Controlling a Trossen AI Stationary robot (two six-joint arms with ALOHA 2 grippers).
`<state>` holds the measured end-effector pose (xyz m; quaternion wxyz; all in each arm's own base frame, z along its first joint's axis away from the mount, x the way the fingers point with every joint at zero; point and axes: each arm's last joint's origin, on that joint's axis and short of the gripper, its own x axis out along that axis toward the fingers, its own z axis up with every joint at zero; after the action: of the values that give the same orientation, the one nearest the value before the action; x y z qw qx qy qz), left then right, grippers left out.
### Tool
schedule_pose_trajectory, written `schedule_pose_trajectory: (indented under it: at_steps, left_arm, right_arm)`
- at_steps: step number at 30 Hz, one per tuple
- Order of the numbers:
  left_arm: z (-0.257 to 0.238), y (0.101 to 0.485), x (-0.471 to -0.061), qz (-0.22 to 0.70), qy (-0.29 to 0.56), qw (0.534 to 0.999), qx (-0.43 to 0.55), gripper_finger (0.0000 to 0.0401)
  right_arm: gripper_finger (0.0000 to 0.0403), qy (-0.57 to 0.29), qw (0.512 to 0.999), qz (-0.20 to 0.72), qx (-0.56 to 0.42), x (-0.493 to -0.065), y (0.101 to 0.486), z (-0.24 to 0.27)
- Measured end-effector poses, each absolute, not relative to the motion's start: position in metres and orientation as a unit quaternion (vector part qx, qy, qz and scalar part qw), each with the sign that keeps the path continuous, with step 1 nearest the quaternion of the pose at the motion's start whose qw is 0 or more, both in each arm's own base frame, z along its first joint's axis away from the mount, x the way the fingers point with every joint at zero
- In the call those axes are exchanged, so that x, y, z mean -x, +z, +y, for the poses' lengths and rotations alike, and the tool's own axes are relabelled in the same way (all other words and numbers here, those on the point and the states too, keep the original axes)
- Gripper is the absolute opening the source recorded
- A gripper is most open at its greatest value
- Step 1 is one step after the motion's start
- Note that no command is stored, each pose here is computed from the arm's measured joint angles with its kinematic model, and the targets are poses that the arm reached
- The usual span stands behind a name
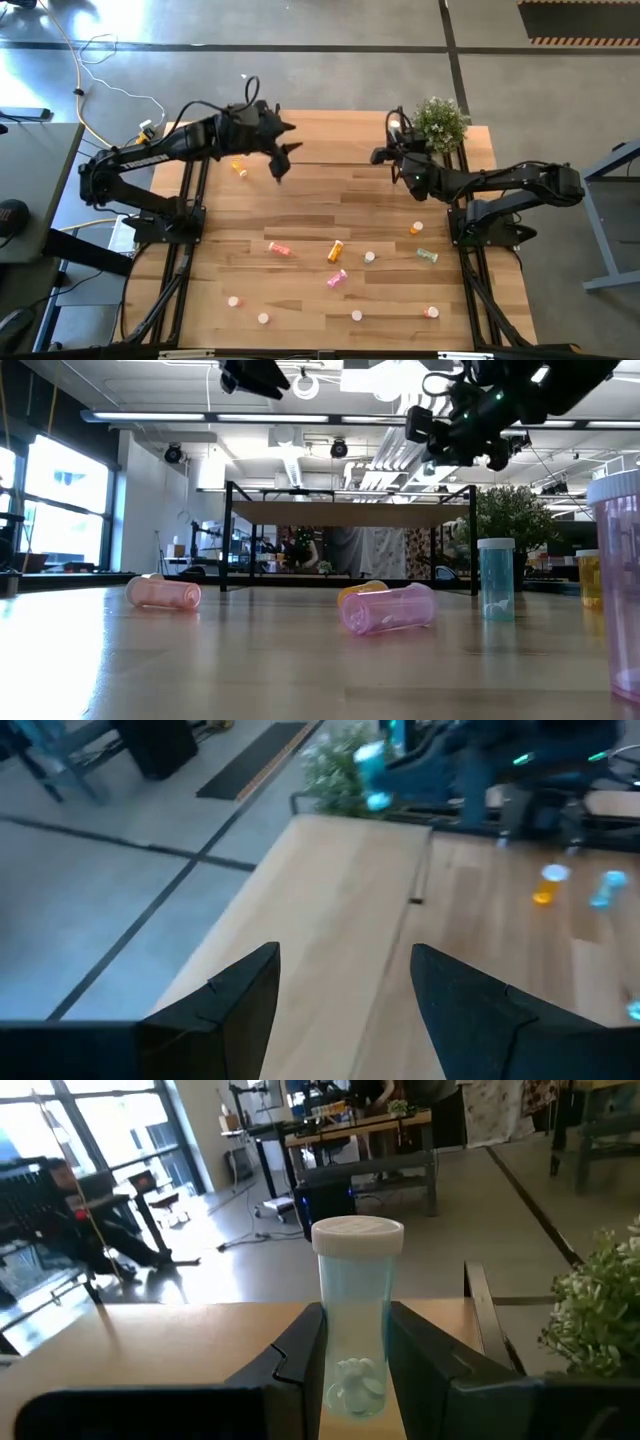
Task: Pick and place medicine bottles onto shelf by color
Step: Put the left blue pill bottle on the shelf
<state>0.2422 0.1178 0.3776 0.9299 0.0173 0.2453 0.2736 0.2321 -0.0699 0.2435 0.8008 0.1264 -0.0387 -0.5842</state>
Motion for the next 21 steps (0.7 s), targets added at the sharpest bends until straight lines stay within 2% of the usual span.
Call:
schedule_pose_trajectory:
  at_steps: [5,9,14,21]
  left_arm:
    - [0.142,0.378,-0.229,0.245,0.310,0.919,-0.003,0.0214]
    - [0.156,0.377,-0.220,0.239,0.296,0.925,0.017,0.0214]
    - [0.166,0.378,-0.213,0.236,0.287,0.928,0.014,0.0214]
    - [0.171,0.378,-0.209,0.244,0.291,0.925,-0.008,0.0214]
  right_arm:
    - [0.0079,-0.587,0.803,-0.029,-0.094,-0.243,0.257,-0.072]
    - [0.0079,-0.613,0.787,-0.017,-0.066,-0.266,0.264,-0.078]
    - [0.0079,-0.667,0.742,-0.013,-0.064,-0.294,0.246,-0.091]
    - [0.0079,-0.683,0.728,0.010,-0.051,-0.336,0.225,-0.112]
